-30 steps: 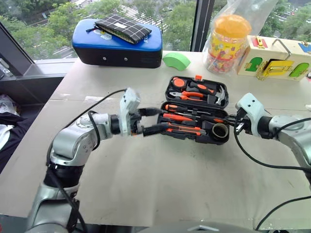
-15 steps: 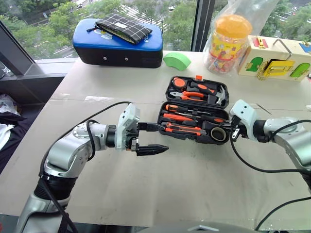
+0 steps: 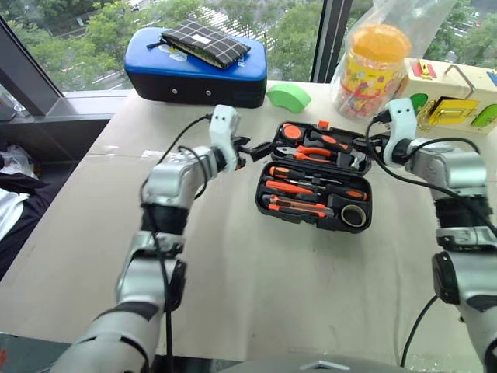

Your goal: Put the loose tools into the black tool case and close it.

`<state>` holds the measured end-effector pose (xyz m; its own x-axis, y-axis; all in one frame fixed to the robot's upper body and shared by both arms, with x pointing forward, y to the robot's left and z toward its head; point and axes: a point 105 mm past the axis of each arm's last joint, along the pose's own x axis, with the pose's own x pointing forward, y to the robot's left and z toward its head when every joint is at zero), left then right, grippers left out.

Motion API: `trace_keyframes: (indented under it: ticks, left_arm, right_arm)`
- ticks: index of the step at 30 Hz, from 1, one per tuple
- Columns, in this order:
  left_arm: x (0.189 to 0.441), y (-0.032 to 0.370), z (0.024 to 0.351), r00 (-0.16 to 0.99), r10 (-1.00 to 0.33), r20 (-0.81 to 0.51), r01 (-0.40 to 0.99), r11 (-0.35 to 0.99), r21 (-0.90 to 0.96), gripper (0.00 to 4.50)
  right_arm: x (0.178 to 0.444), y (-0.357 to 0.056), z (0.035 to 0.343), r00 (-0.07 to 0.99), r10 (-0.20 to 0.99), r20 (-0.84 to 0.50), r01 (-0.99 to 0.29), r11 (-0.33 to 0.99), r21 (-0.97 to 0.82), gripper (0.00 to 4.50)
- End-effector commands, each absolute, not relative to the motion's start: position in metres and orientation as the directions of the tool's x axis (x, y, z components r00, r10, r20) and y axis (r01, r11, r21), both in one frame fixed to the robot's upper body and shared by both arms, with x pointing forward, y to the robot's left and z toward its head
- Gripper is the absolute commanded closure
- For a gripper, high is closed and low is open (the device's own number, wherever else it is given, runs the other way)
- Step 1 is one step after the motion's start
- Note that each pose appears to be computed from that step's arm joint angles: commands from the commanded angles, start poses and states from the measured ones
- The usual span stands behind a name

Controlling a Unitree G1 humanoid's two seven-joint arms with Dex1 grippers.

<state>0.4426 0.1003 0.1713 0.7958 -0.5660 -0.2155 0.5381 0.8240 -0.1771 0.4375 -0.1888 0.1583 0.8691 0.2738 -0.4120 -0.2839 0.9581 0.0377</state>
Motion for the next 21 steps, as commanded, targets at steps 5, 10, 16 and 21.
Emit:
trace_keyframes:
  ticks: [5,10,16,21]
  left_arm:
    - [0.473,0.099,0.163,0.86,-0.44,-0.26,0.394,0.895,-0.211,0.0]
    - [0.466,0.079,0.146,0.81,-0.495,-0.315,0.417,0.864,-0.283,0.52]
    - [0.462,0.077,0.141,0.78,-0.542,-0.312,0.421,0.824,-0.38,3.09]
    - [0.456,0.076,0.151,0.727,-0.631,-0.271,0.482,0.75,-0.452,4.47]
  right_arm:
    - [0.456,-0.211,0.147,0.87,0.155,-0.468,-0.158,0.987,0.032,0.76]
    - [0.451,-0.212,0.139,0.841,0.219,-0.495,-0.145,0.972,0.184,1.27]
    - [0.447,-0.198,0.137,0.808,0.311,-0.5,-0.195,0.943,0.27,3.87]
    - [0.446,-0.187,0.144,0.795,0.377,-0.476,-0.253,0.918,0.305,4.5]
